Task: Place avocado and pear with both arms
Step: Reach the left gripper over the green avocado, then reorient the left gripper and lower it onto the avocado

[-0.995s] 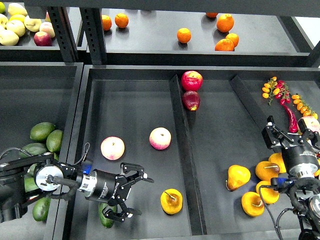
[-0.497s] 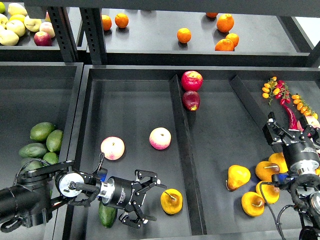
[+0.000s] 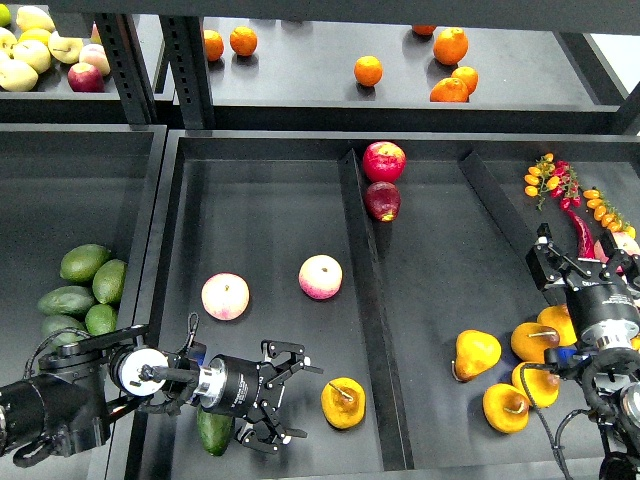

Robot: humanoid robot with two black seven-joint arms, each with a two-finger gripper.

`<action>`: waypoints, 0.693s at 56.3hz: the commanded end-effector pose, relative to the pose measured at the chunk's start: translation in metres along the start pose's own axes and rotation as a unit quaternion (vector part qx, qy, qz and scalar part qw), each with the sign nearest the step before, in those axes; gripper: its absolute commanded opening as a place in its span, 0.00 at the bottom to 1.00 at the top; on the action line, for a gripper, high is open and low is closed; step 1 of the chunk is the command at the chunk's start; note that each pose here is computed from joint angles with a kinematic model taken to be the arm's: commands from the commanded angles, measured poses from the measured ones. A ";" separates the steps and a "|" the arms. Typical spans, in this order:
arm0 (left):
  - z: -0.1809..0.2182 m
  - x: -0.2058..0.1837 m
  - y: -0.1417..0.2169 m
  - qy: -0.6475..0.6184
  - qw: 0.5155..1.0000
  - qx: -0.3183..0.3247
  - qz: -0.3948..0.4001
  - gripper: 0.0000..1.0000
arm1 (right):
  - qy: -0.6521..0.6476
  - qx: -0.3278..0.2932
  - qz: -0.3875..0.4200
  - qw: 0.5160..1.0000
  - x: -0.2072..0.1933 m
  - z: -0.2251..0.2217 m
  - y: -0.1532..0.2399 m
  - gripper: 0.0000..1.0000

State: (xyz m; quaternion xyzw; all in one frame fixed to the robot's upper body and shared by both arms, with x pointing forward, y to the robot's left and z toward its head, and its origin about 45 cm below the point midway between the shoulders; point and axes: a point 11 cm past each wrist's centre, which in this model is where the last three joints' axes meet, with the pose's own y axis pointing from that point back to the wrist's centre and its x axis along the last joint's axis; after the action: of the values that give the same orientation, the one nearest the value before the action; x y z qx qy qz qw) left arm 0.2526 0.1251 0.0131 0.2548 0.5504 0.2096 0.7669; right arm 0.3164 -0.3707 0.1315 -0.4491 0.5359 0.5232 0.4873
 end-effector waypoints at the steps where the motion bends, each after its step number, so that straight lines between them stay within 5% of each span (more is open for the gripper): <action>1: 0.001 0.005 0.005 0.000 1.000 -0.002 0.007 1.00 | 0.001 0.000 0.001 1.000 0.001 0.000 0.000 1.00; 25: 0.021 0.042 0.054 -0.086 0.991 0.035 0.099 1.00 | 0.000 0.003 0.003 1.000 0.001 -0.002 -0.004 1.00; 39: 0.048 0.030 0.069 -0.152 0.980 0.057 0.113 0.99 | 0.000 0.003 0.007 1.000 0.004 -0.002 -0.004 1.00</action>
State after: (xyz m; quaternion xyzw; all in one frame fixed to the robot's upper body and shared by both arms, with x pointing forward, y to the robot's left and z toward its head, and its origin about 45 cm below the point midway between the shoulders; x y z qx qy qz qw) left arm 0.2944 0.1888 0.0339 0.3710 0.4331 0.2314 0.7882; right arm 0.3200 -0.3725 0.1276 -0.4449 0.5402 0.5245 0.4849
